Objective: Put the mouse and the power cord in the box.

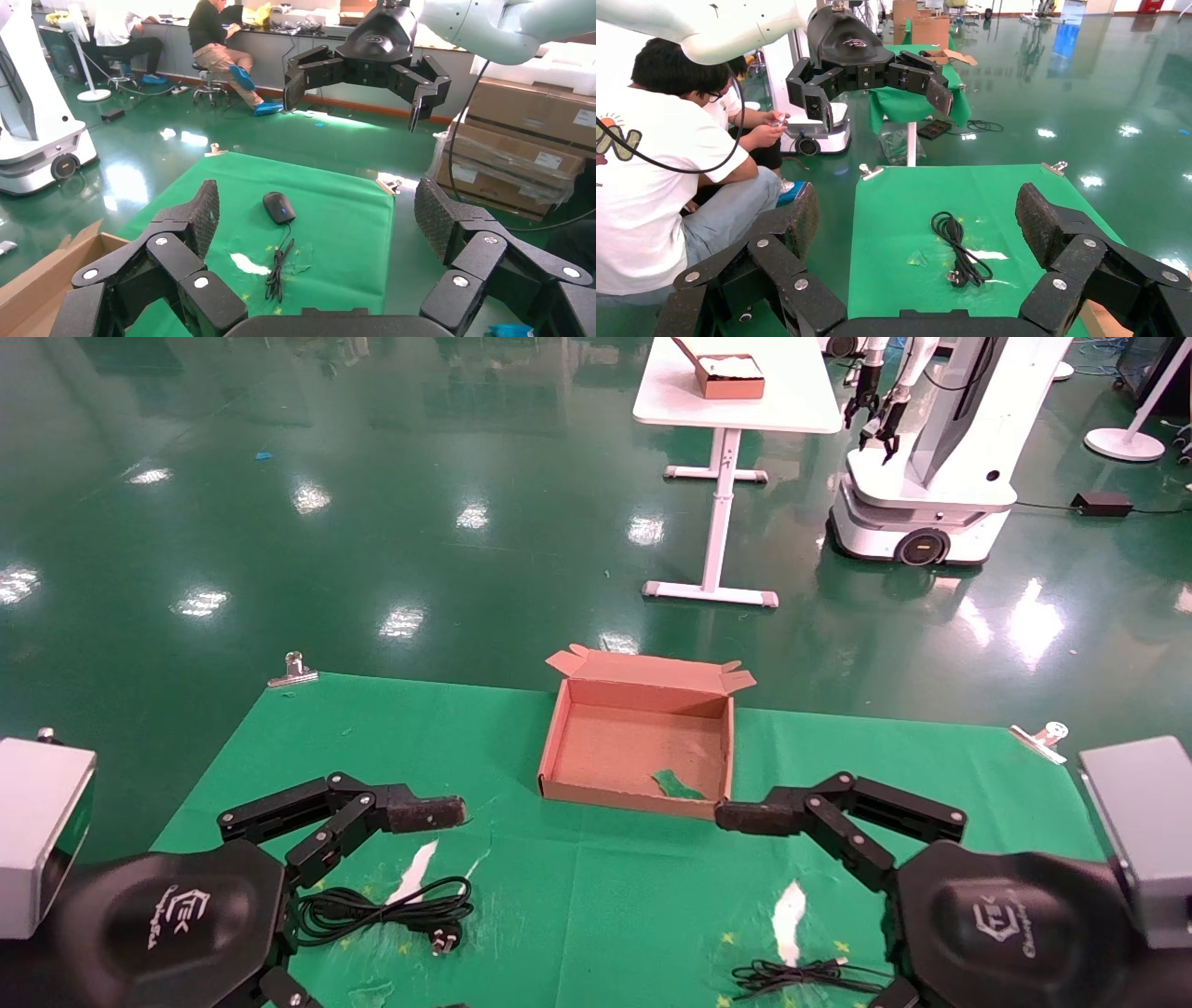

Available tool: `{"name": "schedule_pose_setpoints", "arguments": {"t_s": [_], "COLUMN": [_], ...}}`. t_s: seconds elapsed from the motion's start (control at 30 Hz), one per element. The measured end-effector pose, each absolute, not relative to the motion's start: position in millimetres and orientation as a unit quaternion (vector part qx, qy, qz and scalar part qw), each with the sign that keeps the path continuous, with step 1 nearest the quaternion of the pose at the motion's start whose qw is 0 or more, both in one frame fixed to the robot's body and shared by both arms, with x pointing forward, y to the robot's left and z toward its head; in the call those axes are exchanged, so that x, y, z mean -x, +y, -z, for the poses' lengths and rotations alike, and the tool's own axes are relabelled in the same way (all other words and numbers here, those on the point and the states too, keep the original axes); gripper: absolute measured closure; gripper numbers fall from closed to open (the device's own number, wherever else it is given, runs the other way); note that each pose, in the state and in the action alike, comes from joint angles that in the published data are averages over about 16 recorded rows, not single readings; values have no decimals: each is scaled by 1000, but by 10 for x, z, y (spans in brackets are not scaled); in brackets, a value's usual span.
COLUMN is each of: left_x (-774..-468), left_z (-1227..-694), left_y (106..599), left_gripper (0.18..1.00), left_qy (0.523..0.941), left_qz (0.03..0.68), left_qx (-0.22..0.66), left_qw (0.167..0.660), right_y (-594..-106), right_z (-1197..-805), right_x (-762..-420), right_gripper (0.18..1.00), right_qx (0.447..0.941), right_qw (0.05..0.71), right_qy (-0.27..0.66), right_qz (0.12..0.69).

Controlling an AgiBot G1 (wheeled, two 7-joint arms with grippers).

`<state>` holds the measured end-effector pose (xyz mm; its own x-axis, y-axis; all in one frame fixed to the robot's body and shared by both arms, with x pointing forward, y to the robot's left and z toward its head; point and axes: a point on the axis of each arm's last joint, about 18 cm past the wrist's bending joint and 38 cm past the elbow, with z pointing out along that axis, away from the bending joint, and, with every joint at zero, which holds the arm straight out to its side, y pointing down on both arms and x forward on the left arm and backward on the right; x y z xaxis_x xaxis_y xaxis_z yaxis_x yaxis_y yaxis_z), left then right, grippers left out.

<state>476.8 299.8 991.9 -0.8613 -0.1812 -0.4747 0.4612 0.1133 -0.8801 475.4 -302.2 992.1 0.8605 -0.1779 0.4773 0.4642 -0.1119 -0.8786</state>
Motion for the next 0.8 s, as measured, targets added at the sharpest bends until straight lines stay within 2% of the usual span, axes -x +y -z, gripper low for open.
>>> {"name": "schedule_pose_setpoints", "arguments": {"t_s": [0.8], "left_x": [-4768], "left_z": [-9919], "left_y": [2998], "left_gripper": [184], "left_qy": [705], "left_qz": [658], "left_qx": [-99], "left_qw": [244], "right_y": [-3022], "right_z": [-9921], "right_x": [-4754], "right_gripper": [178], "right_qx": [705], "right_qw": [659], "right_qy": [-102], "right_qz": [244]}}
